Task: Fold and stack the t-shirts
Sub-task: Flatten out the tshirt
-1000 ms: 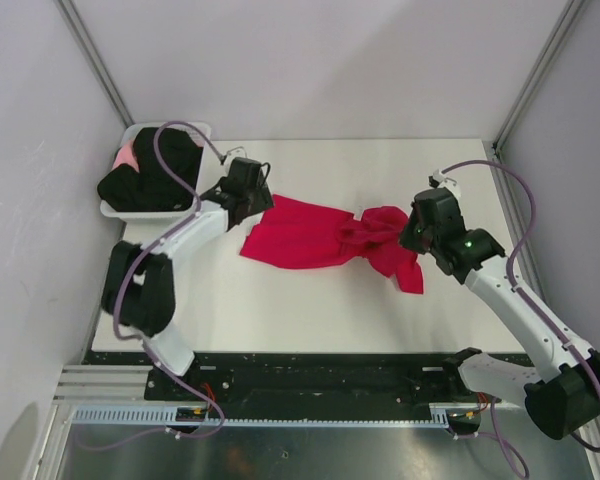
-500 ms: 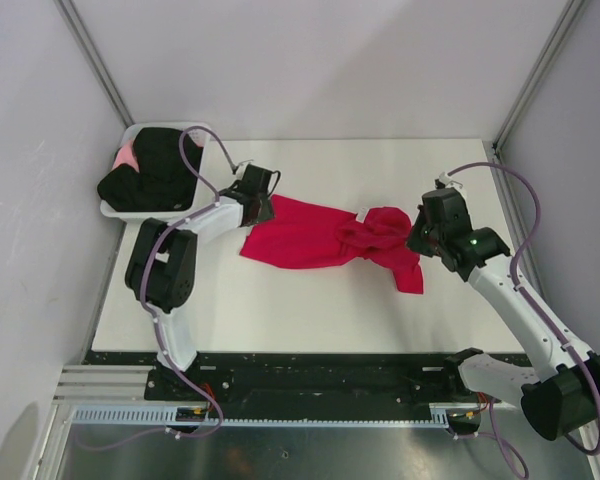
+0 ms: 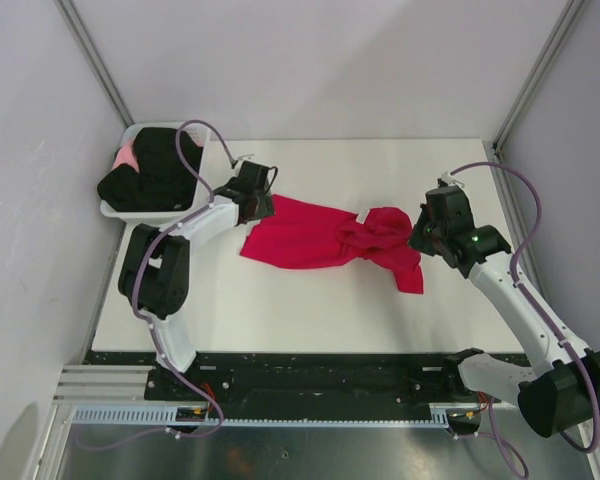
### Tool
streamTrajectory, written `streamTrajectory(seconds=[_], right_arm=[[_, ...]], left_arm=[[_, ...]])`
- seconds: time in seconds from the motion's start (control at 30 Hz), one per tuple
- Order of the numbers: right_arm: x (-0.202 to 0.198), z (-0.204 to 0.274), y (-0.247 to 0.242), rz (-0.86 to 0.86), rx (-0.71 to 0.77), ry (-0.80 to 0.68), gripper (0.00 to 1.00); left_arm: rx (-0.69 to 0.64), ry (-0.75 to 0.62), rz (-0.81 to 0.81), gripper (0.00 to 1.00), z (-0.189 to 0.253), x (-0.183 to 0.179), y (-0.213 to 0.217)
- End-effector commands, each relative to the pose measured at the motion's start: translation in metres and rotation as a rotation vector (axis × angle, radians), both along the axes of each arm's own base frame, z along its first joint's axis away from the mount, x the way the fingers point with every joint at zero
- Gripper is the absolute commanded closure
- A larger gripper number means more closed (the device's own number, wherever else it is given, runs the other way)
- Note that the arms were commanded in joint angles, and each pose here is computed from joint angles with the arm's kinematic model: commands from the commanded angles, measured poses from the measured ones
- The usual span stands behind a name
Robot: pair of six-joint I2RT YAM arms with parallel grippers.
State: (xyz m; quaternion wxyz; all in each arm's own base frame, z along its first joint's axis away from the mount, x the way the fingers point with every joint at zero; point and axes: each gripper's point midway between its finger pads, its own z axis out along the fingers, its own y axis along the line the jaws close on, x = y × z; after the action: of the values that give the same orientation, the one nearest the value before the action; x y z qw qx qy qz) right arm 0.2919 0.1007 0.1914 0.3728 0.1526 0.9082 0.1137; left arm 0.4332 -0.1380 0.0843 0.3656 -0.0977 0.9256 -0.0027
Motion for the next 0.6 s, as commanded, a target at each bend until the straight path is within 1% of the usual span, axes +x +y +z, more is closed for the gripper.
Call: streamTrajectory(seconds=[0.0,0.2,0.37,0.43,0.57], right_arm=[[0.000,0.009,-0.005,-0.004,-0.014,-0.027,1.00],[-0.005,0.009,-0.009,-0.008,-0.021,-0.022,1.00],[-0.006,0.004,-0.009,-0.005,-0.023,-0.009,1.00],[-0.005,0.002,-0.009,-0.006,-0.023,-0.006,1.00],[0.002,-0.001,-0.007,-0.005,-0.024,-0.008,1.00]], left_arm=[[-0.005,-0.024,-0.035,0.36,0.005,0.024,-0.012],[0.002,0.019,-0.033,0.39,-0.018,0.032,-0.017],[0.016,0.052,-0.012,0.43,-0.032,0.029,-0.014],[0.017,0.059,-0.008,0.47,-0.034,0.026,-0.014],[0.016,0.046,-0.006,0.66,-0.027,0.025,-0.014]])
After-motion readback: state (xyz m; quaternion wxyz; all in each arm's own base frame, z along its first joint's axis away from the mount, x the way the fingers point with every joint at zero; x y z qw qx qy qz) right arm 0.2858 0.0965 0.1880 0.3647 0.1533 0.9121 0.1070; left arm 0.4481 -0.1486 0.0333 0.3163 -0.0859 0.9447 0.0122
